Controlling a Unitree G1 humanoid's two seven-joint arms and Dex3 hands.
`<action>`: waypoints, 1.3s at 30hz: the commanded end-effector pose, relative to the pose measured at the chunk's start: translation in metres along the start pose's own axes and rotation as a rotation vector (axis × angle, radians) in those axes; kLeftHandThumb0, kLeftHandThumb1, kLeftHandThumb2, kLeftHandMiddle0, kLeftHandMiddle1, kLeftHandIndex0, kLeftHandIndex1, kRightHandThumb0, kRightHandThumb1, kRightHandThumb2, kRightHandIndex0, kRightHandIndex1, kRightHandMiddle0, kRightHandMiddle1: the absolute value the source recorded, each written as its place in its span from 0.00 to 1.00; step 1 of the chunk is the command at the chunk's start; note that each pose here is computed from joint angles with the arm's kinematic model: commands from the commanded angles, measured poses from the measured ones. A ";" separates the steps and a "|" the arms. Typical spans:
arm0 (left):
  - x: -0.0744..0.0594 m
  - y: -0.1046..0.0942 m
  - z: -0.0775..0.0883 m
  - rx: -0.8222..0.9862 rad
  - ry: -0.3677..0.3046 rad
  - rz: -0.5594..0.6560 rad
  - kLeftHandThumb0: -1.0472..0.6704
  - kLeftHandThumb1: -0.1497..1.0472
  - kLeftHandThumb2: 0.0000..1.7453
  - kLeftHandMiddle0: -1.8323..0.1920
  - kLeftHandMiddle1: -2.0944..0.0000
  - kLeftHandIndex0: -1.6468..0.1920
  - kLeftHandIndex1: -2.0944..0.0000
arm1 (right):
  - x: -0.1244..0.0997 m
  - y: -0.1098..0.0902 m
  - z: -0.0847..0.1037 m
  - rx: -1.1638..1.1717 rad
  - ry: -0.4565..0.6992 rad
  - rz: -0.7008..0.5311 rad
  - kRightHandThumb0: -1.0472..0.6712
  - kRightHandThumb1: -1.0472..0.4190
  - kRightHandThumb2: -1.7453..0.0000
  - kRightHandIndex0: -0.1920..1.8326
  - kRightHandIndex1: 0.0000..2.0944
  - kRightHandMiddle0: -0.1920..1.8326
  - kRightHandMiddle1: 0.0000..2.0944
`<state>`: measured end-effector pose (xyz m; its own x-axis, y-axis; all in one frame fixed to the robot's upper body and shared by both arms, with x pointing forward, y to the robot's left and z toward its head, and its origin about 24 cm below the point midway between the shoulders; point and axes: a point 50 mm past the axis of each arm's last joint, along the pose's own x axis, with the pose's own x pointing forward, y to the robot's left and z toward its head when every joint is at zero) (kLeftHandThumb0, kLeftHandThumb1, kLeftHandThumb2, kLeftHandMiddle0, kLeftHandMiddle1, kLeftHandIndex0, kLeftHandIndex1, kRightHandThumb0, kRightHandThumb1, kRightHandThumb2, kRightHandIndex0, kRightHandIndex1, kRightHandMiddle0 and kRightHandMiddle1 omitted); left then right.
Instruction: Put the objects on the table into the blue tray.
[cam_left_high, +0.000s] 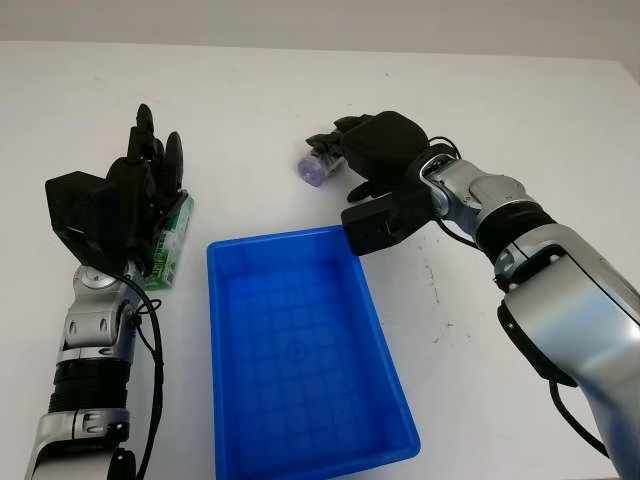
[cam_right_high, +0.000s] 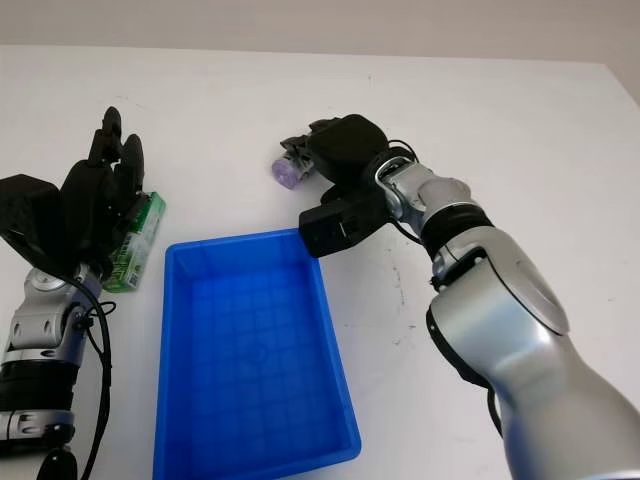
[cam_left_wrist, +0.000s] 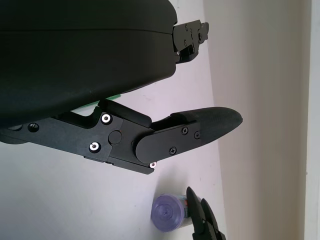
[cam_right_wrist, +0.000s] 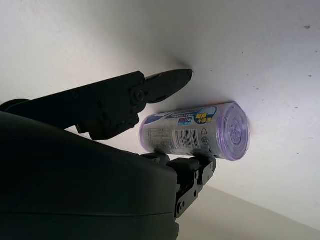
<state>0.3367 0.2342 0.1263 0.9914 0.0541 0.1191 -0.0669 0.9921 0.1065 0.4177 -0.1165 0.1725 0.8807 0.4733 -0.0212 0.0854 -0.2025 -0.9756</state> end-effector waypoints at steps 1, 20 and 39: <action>-0.002 -0.004 -0.002 0.005 0.003 -0.005 0.22 1.00 0.38 1.00 1.00 1.00 1.00 | -0.002 0.024 0.009 -0.022 -0.013 0.101 0.49 0.00 0.94 0.28 0.04 0.25 0.03; 0.001 -0.006 0.000 0.008 -0.013 -0.007 0.23 1.00 0.38 1.00 1.00 1.00 1.00 | -0.006 0.021 -0.005 -0.183 0.010 0.163 0.31 0.00 0.79 0.46 1.00 0.25 1.00; 0.013 -0.004 0.013 0.034 -0.023 -0.045 0.21 1.00 0.38 1.00 1.00 1.00 1.00 | -0.016 -0.014 -0.037 0.047 0.083 -0.042 0.36 0.00 0.79 0.49 1.00 0.35 1.00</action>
<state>0.3449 0.2314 0.1312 0.9932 0.0197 0.1148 -0.0349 0.9908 0.1311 0.4196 -0.1465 0.1864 0.9078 0.4194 -0.0050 0.0824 -0.1900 -0.9783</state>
